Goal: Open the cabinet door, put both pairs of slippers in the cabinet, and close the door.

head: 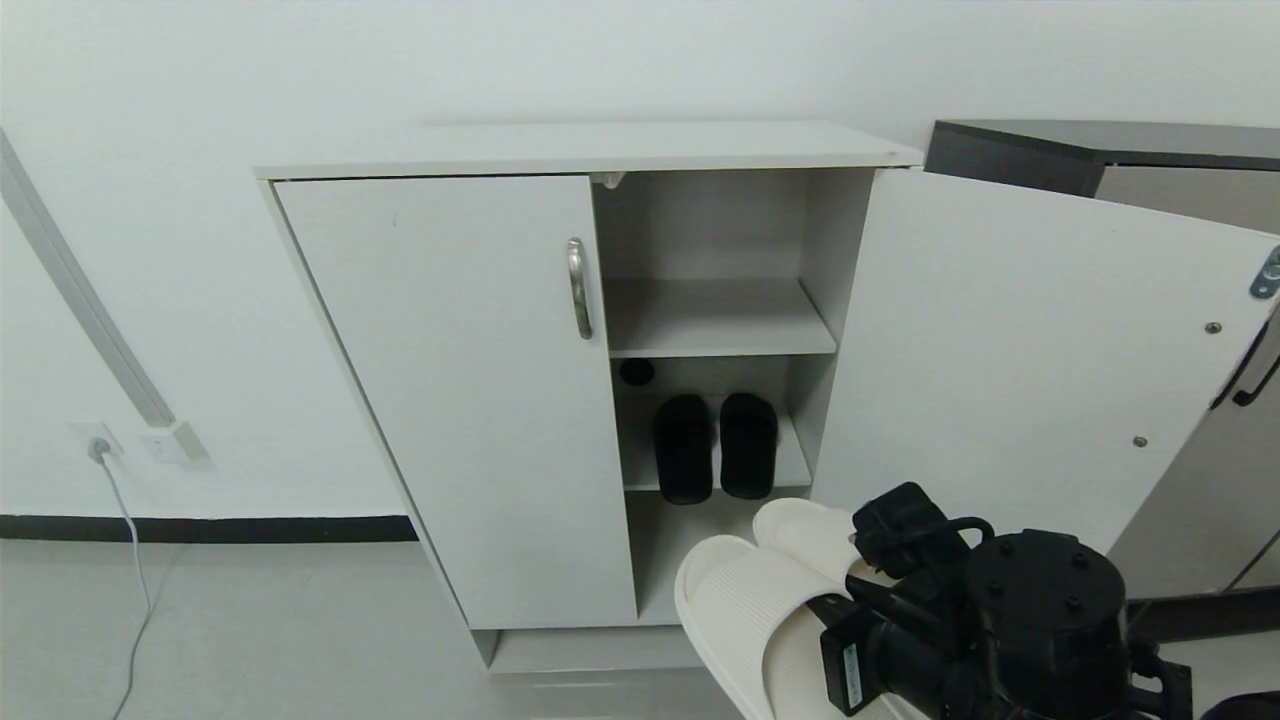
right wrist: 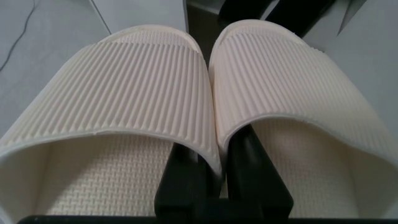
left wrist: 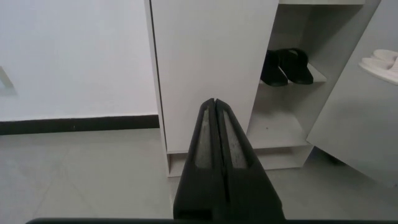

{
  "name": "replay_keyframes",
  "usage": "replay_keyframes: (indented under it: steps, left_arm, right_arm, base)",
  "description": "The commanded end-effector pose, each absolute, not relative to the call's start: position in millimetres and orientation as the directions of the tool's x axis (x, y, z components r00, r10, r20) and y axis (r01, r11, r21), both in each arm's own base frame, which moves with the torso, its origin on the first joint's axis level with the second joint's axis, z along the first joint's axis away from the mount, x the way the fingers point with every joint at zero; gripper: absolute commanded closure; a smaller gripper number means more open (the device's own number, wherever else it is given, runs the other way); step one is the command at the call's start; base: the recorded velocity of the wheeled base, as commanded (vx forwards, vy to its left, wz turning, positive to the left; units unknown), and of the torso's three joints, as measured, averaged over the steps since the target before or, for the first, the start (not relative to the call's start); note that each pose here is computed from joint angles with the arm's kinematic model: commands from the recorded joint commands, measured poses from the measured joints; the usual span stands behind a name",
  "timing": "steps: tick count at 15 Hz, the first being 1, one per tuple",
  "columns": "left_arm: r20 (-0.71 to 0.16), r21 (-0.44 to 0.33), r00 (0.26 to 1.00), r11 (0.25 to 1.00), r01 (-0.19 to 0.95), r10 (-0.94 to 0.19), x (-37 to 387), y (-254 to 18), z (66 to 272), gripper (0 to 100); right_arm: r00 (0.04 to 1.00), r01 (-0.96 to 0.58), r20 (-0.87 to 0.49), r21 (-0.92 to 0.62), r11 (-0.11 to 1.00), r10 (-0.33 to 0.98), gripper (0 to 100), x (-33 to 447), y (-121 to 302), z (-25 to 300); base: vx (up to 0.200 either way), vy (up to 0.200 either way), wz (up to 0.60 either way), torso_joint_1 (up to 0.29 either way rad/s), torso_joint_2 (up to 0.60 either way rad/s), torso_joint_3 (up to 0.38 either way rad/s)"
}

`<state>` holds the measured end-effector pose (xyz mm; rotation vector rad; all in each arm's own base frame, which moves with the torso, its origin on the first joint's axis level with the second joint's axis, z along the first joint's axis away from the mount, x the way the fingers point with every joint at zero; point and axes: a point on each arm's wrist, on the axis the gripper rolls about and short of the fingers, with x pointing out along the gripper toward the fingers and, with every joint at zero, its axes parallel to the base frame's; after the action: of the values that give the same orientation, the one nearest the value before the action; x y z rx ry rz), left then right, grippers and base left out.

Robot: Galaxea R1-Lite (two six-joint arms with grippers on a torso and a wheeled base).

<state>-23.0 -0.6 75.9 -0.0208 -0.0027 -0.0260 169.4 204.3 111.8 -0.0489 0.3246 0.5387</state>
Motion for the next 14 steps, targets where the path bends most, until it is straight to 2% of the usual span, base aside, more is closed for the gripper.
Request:
replay_keyframes:
  steps: [1, 3, 14]
  left_arm:
    - [0.002, -0.02, 1.0, 0.999, 0.026, -0.026, -22.9, -0.7, 75.9, 100]
    - [0.002, -0.02, 1.0, 0.999, 0.026, -0.026, -22.9, -0.7, 75.9, 100]
    - [0.002, -0.02, 1.0, 1.0, 0.025, -0.025, -22.9, -0.6, 75.9, 100]
  right_arm:
    - [0.808, -0.511, -0.321, 0.037, 0.859, 0.495, 100, 169.6, 204.5, 110.6]
    - [0.809, -0.51, -0.32, 0.036, 0.859, 0.493, 100, 169.6, 204.5, 110.6]
    - [0.808, -0.511, -0.324, 0.032, 0.859, 0.492, 100, 168.9, 204.8, 109.7]
  base:
    - [0.0, 0.0, 0.0, 0.0, 0.0, 0.0]
    - [0.0, 0.1, 0.0, 0.001, -0.01, 0.001]
    - [0.0, 0.0, 0.0, 0.001, 0.05, 0.036]
